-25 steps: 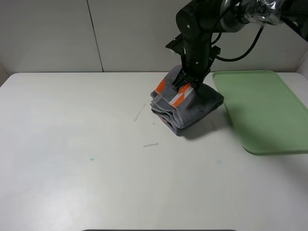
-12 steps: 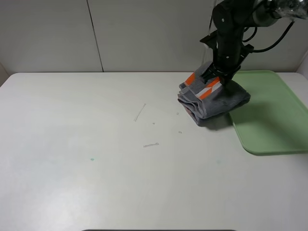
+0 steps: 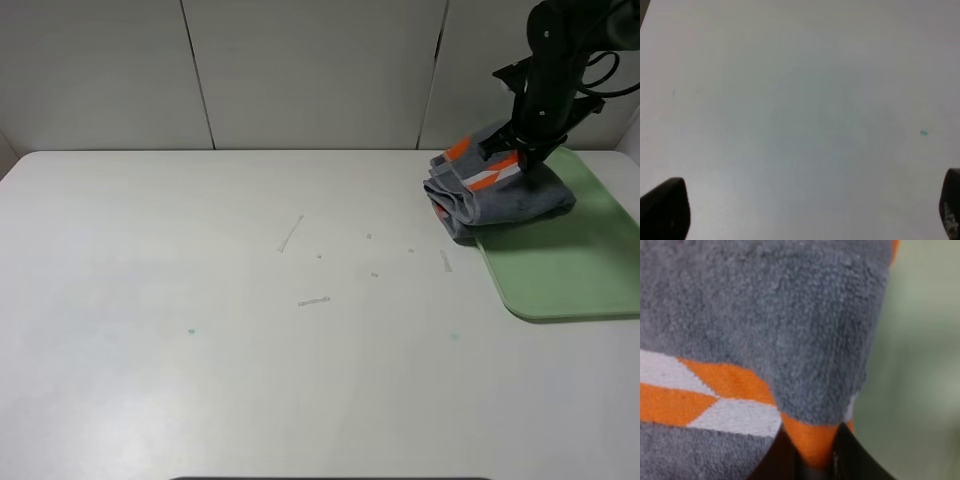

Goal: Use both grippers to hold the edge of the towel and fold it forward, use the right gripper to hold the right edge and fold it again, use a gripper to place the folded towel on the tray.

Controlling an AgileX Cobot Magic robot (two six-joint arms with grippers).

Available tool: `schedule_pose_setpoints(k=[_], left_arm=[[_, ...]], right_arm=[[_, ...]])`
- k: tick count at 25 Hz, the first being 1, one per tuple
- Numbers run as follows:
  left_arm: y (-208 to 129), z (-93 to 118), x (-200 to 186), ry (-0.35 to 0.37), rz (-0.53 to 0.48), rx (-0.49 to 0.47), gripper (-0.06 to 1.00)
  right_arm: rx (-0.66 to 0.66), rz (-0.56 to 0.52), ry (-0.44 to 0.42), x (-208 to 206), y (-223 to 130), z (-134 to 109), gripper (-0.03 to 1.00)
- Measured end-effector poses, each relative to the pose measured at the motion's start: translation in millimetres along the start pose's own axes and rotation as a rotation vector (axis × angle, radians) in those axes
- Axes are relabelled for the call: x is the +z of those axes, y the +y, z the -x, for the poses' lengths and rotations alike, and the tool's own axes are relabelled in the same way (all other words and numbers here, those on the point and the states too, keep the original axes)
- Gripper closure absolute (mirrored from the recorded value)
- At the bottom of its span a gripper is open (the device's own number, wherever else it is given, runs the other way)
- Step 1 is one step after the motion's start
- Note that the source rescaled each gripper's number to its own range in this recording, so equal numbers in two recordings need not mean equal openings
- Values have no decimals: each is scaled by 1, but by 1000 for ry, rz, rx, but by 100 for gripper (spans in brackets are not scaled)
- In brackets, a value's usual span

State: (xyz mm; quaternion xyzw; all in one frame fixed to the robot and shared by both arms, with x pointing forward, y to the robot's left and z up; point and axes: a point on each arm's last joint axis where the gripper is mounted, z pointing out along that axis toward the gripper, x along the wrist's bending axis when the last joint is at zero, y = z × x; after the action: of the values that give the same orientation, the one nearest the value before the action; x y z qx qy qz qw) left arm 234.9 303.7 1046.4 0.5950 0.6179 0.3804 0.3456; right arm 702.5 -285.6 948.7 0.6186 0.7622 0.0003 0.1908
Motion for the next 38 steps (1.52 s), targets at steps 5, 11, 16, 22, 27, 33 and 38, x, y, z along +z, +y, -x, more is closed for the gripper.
schedule_pose_setpoints(k=[5, 11, 16, 22, 27, 33, 38], left_arm=[[0, 0, 0, 0, 0, 0, -6], [0, 0, 0, 0, 0, 0, -6], [0, 0, 0, 0, 0, 0, -6], [0, 0, 0, 0, 0, 0, -6], [0, 0, 0, 0, 0, 0, -6], [0, 0, 0, 0, 0, 0, -6], [0, 0, 0, 0, 0, 0, -6]], right_arm=[[130, 3, 34, 10, -8, 36, 88], [236, 3, 59, 17, -16, 64, 88], [269, 1, 79, 18, -18, 68, 88], [271, 3, 81, 18, -18, 68, 88], [268, 0, 78, 18, -18, 68, 37], [264, -4, 74, 18, -19, 69, -1], [267, -12, 79, 18, -19, 68, -3]])
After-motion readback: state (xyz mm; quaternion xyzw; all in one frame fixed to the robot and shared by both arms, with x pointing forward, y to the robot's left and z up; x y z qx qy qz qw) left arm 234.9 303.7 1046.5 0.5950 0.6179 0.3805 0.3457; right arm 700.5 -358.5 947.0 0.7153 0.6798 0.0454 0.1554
